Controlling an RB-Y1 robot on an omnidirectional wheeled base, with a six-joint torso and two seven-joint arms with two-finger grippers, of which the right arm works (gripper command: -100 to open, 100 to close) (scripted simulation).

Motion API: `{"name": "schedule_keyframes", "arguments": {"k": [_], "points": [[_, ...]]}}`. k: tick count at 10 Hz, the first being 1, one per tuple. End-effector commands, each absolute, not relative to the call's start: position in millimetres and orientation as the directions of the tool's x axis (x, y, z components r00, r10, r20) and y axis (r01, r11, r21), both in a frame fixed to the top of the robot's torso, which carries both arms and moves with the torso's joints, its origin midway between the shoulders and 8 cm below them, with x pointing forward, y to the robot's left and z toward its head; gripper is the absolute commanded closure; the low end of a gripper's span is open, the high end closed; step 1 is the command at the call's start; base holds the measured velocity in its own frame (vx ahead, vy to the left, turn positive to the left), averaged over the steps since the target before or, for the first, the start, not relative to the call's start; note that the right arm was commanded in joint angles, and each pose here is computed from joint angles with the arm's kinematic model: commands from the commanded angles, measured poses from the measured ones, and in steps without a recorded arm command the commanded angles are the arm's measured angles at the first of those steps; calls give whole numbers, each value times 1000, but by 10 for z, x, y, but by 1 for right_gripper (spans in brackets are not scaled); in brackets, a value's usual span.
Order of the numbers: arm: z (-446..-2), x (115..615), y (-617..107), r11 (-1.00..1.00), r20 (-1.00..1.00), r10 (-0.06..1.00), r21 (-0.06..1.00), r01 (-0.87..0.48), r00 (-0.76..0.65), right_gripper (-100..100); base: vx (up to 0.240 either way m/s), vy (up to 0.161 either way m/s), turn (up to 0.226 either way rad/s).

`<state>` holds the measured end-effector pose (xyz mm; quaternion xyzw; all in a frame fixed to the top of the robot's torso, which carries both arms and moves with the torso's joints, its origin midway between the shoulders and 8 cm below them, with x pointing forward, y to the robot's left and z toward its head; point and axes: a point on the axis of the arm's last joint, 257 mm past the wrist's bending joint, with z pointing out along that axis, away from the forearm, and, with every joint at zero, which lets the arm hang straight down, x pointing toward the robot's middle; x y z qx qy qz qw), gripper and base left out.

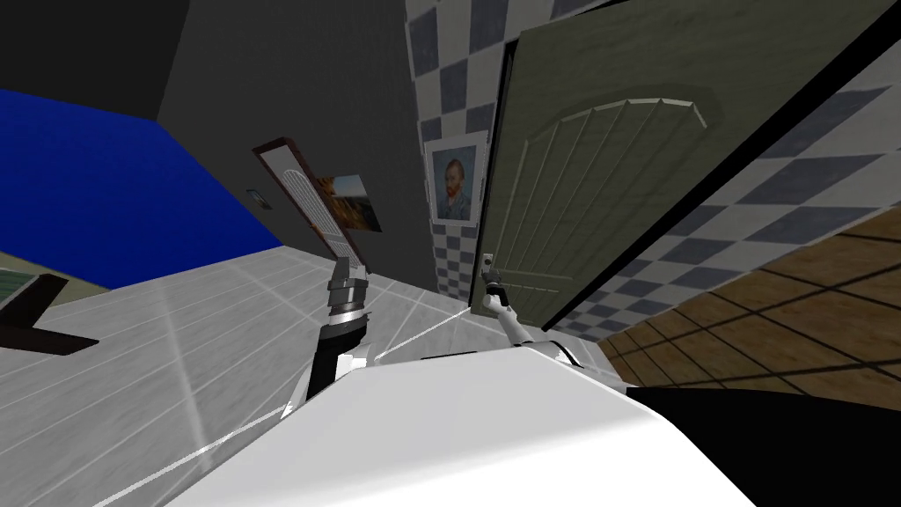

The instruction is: Pull the door open

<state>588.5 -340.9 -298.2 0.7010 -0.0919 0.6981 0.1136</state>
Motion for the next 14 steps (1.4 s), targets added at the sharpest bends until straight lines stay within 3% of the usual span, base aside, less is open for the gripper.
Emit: {"name": "schedule_keyframes", "arguments": {"k": [1, 8, 9, 14], "points": [[-2991, 5796, -3684, -950, 1000, 26, 26, -310, 7, -100, 186, 29, 163], [-2995, 5597, -4380, -929, 1000, 28, 29, -369, 7, -100, 135, 11, 109], [-2995, 5597, -4380, -929, 1000, 28, 29, -369, 7, 100, -13, -6, -49], [-2995, 5597, -4380, -929, 1000, 28, 29, -369, 7, 100, -15, -4, 2]]}}
